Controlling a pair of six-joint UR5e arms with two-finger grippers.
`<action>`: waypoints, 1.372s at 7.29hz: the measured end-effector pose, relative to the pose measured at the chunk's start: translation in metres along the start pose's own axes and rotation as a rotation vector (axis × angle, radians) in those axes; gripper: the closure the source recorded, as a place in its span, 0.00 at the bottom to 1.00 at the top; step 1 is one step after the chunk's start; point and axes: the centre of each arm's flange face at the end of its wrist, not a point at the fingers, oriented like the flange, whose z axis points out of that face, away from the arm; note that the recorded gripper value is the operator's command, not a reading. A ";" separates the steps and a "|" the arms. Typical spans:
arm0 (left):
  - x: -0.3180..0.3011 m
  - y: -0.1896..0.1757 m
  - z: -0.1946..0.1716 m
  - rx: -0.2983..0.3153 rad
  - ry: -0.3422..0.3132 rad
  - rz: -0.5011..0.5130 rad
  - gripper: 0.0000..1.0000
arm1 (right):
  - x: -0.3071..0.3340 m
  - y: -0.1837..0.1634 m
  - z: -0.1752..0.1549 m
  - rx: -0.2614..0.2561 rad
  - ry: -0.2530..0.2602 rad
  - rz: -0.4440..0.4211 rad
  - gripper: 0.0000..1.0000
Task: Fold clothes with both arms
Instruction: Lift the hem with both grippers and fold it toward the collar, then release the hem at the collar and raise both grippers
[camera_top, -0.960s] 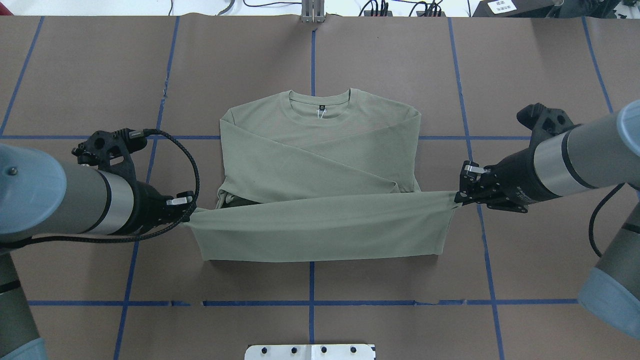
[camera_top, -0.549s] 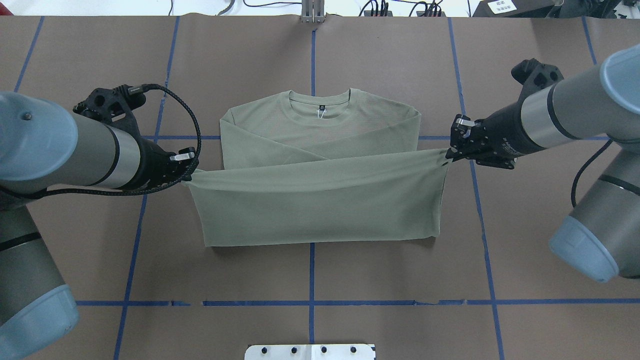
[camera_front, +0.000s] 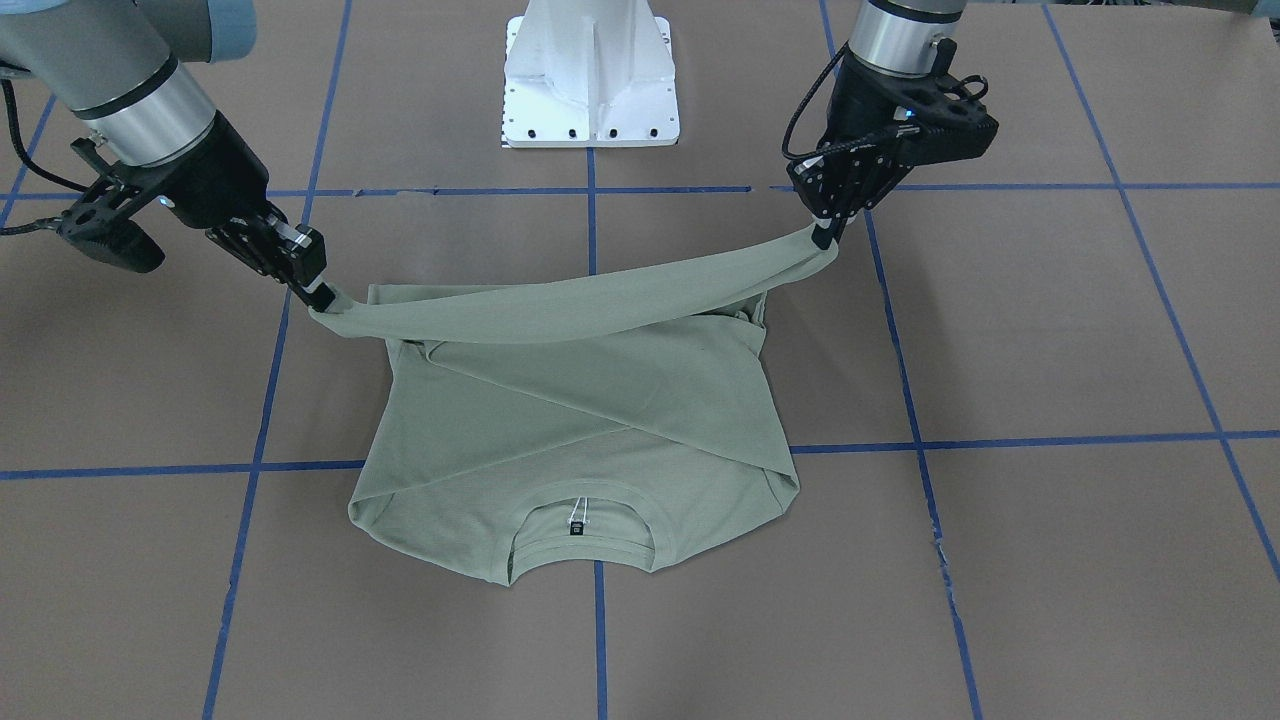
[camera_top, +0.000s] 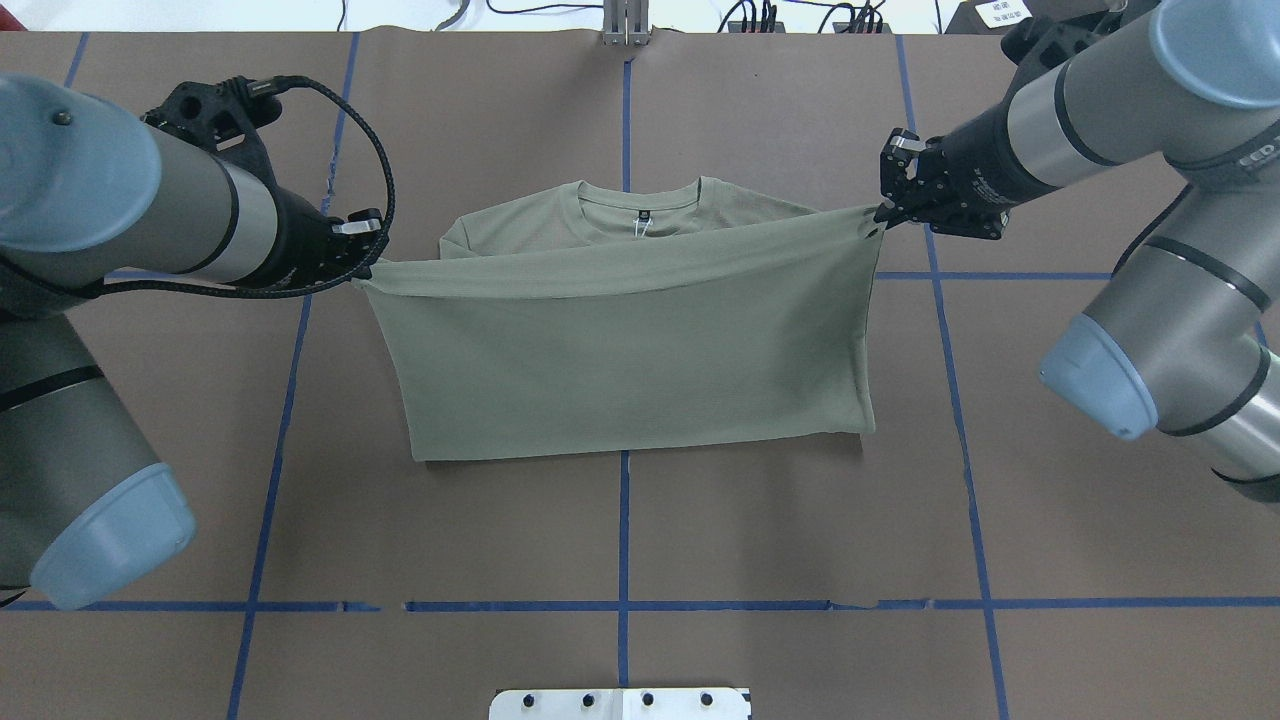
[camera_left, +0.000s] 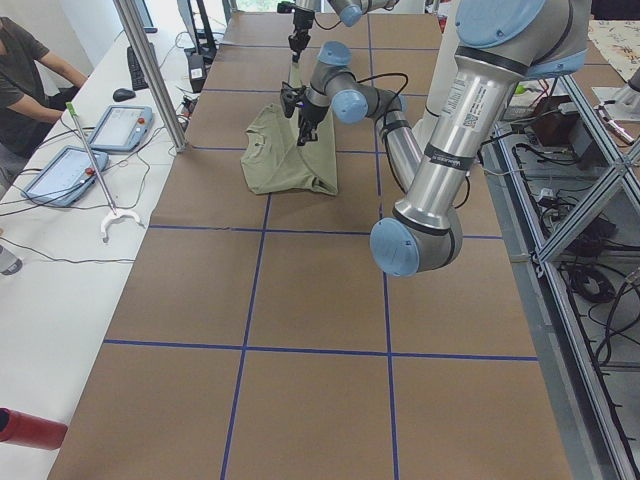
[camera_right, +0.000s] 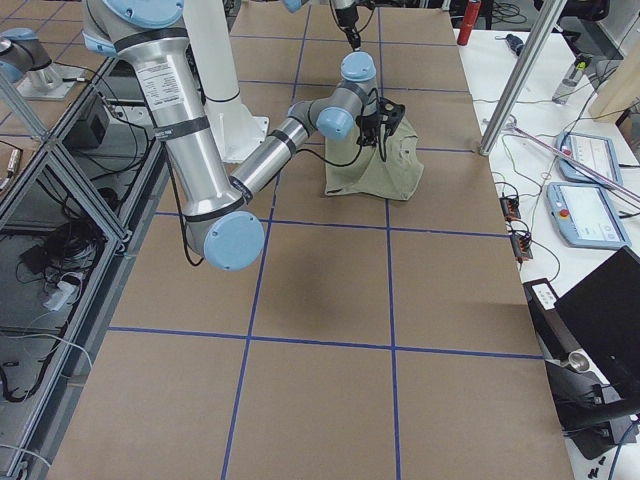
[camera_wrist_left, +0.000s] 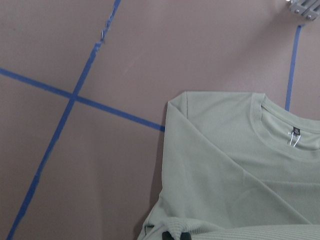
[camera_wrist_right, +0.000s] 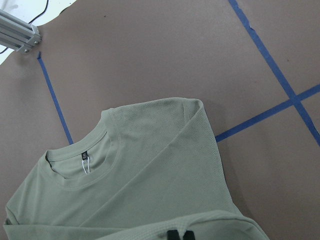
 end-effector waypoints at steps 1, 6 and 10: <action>0.008 -0.008 0.015 0.007 -0.005 -0.002 1.00 | -0.009 -0.012 0.014 0.004 0.016 0.008 1.00; -0.006 -0.074 0.120 0.058 -0.007 -0.046 1.00 | -0.006 -0.063 0.087 0.007 0.128 0.042 1.00; 0.022 -0.094 0.154 0.066 -0.006 -0.069 1.00 | -0.015 -0.085 0.124 0.007 0.124 0.038 1.00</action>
